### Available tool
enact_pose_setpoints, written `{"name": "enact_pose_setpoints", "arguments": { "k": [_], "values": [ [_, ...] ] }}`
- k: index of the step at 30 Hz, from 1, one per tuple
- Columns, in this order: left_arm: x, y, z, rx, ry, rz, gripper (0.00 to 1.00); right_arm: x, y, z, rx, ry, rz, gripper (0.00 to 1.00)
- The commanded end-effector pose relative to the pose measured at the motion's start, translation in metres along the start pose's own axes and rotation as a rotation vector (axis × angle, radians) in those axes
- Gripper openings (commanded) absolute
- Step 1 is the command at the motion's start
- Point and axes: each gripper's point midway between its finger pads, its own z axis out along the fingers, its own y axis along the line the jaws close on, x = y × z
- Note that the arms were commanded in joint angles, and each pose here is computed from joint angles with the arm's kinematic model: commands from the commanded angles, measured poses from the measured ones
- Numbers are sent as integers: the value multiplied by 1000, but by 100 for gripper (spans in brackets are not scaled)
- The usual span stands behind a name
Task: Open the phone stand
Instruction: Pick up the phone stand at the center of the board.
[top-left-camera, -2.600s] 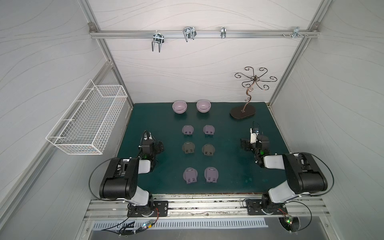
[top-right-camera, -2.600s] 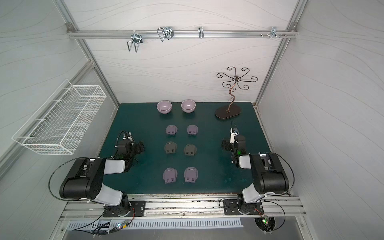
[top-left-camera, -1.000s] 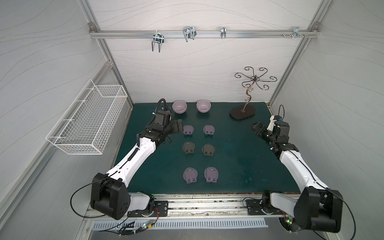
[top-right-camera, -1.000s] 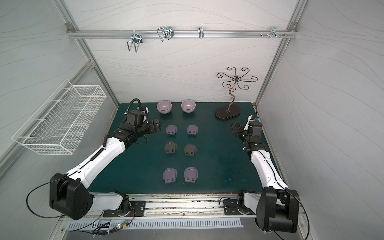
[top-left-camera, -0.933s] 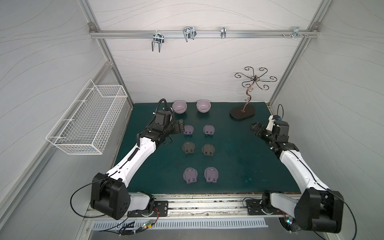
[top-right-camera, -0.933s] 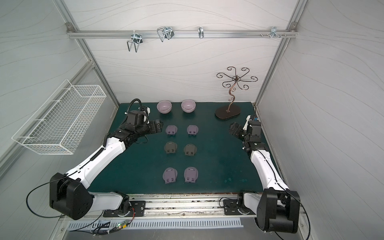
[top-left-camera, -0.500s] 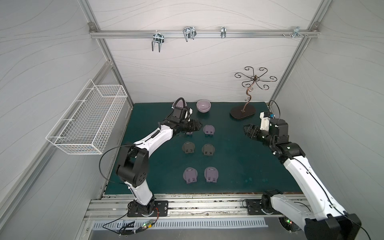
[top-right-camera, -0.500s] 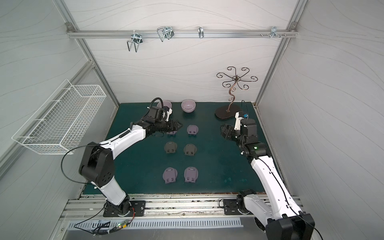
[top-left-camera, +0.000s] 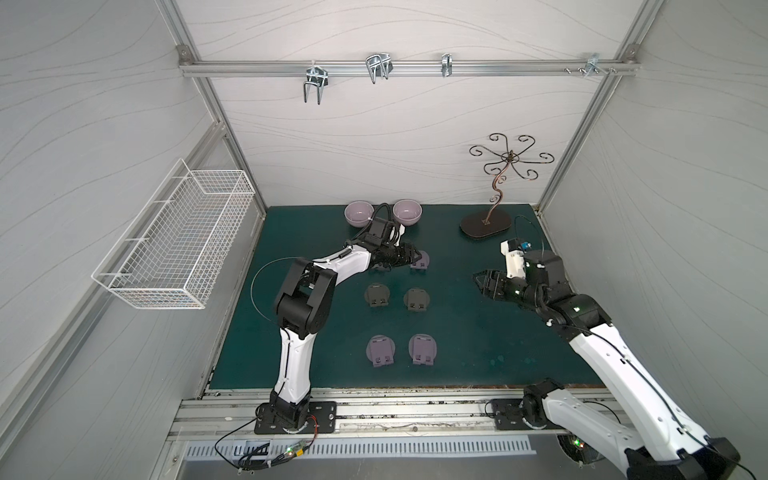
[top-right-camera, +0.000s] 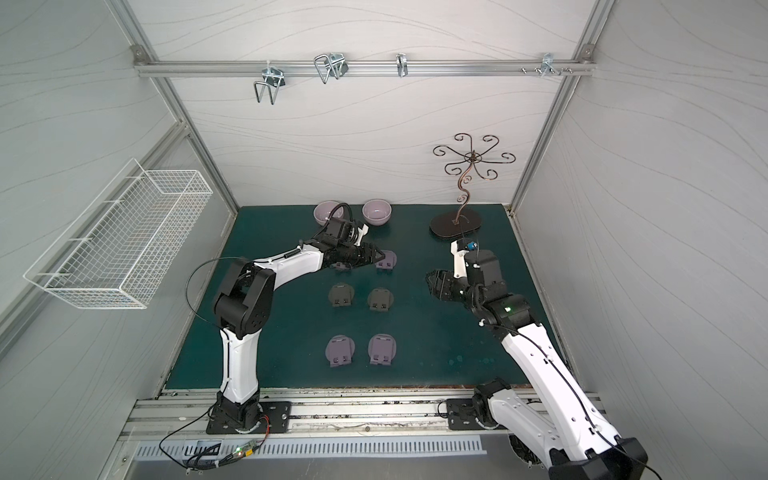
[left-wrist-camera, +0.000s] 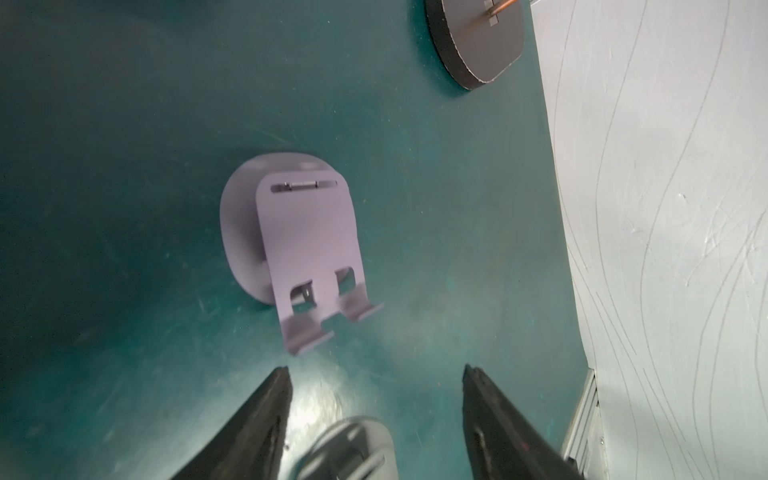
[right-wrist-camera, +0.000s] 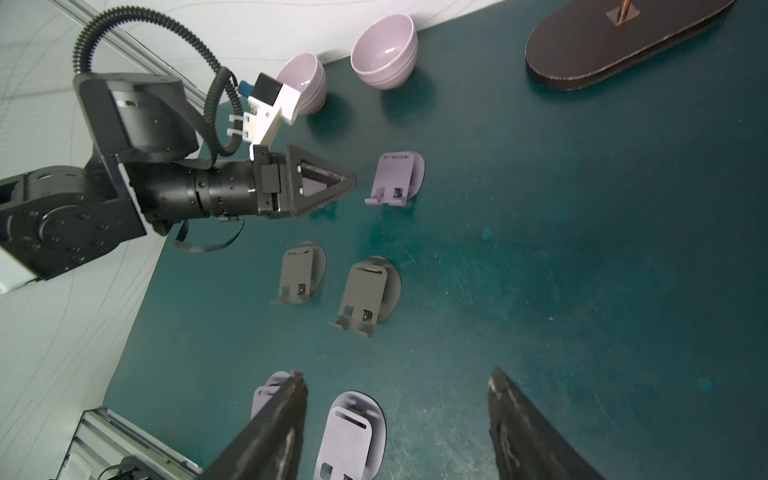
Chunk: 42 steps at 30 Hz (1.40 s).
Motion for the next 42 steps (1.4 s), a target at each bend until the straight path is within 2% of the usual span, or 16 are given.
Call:
{"name": "enact_pose_setpoints", "arguments": {
  "k": [1,17,21,26,42],
  "values": [
    [-23,-17,8,70,-37,38,66,11,1,12,-6,49,10,69],
    [-35,10,39,90,-22,3,64,18,1,34,-12,84,19,69],
    [-41,17,37,79,-43,-2,61,20,-2,40,4,100,25,68],
    [-56,24,28,77,-101,-23,62,23,-2,47,-2,112,29,68],
    [-41,27,52,125,0,-24,64,31,-6,61,11,144,38,68]
  ]
}}
